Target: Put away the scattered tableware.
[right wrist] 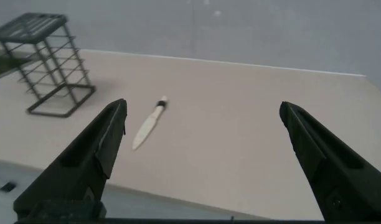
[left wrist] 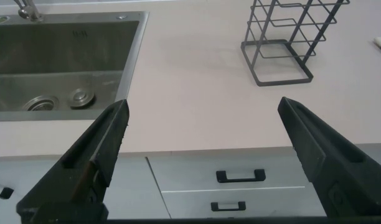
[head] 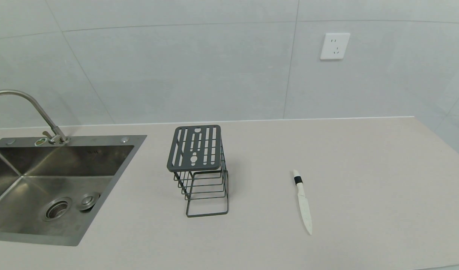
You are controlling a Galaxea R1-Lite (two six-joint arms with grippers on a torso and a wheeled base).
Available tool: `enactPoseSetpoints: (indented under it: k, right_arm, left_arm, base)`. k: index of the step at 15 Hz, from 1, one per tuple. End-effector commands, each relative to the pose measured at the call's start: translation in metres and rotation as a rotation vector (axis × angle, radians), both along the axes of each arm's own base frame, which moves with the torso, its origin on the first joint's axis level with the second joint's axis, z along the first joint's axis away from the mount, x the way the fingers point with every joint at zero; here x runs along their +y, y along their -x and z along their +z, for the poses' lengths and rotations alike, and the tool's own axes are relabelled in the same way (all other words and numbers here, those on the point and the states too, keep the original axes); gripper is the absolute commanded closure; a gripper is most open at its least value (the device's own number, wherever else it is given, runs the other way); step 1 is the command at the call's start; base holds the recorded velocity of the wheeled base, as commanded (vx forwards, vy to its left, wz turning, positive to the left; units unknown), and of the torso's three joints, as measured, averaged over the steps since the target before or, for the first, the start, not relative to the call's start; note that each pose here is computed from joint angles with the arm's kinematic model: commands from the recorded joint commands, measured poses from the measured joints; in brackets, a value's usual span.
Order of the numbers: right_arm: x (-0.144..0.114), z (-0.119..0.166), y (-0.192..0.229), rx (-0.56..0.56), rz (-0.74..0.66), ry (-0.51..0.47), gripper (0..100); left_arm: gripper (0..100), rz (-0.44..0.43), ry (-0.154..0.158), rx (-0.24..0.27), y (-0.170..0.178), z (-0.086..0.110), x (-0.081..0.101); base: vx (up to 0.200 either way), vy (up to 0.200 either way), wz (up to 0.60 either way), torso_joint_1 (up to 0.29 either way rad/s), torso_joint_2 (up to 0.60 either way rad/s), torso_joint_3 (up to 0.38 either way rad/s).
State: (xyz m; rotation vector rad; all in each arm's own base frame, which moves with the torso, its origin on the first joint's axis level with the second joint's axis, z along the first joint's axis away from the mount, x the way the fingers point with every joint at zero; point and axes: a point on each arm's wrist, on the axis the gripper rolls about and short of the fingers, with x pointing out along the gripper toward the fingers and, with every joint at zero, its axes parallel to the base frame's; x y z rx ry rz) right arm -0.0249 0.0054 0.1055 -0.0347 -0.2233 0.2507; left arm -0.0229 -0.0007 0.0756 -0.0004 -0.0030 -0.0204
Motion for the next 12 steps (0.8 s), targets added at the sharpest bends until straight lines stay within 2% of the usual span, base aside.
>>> enactPoseSetpoints:
  k: [1,2,4,7,12]
  right_arm:
    - [0.002,0.031,-0.019,0.15,0.116,0.016,0]
    - [0.003,0.045,-0.03,0.195,0.159,0.022,0]
    - [0.005,0.056,-0.051,0.292,0.218,0.02,0]
    - [0.006,0.057,-0.072,0.402,0.244,0.014,0]
    - [0.019,0.064,-0.105,0.526,0.386,0.048,0]
  left_arm:
    - [0,0.0,0.001,0.001,0.0,0.0,0.0]
    - [0,0.0,0.003,0.001,0.0,0.0,0.0]
    - [0,0.0,0.012,0.002,0.0,0.0,0.0]
    - [0,0.0,0.007,0.002,0.0,0.0,0.0]
    - [0,0.0,0.006,0.002,0.0,0.0,0.0]
  base:
    - [0.0,0.0,0.0,0.0,0.0,0.0]
    - [0.0,0.0,0.0,0.0,0.0,0.0]
    - [0.0,0.0,0.0,0.0,0.0,0.0]
    - [0.0,0.0,0.0,0.0,0.0,0.0]
    - [0.0,0.0,0.0,0.0,0.0,0.0]
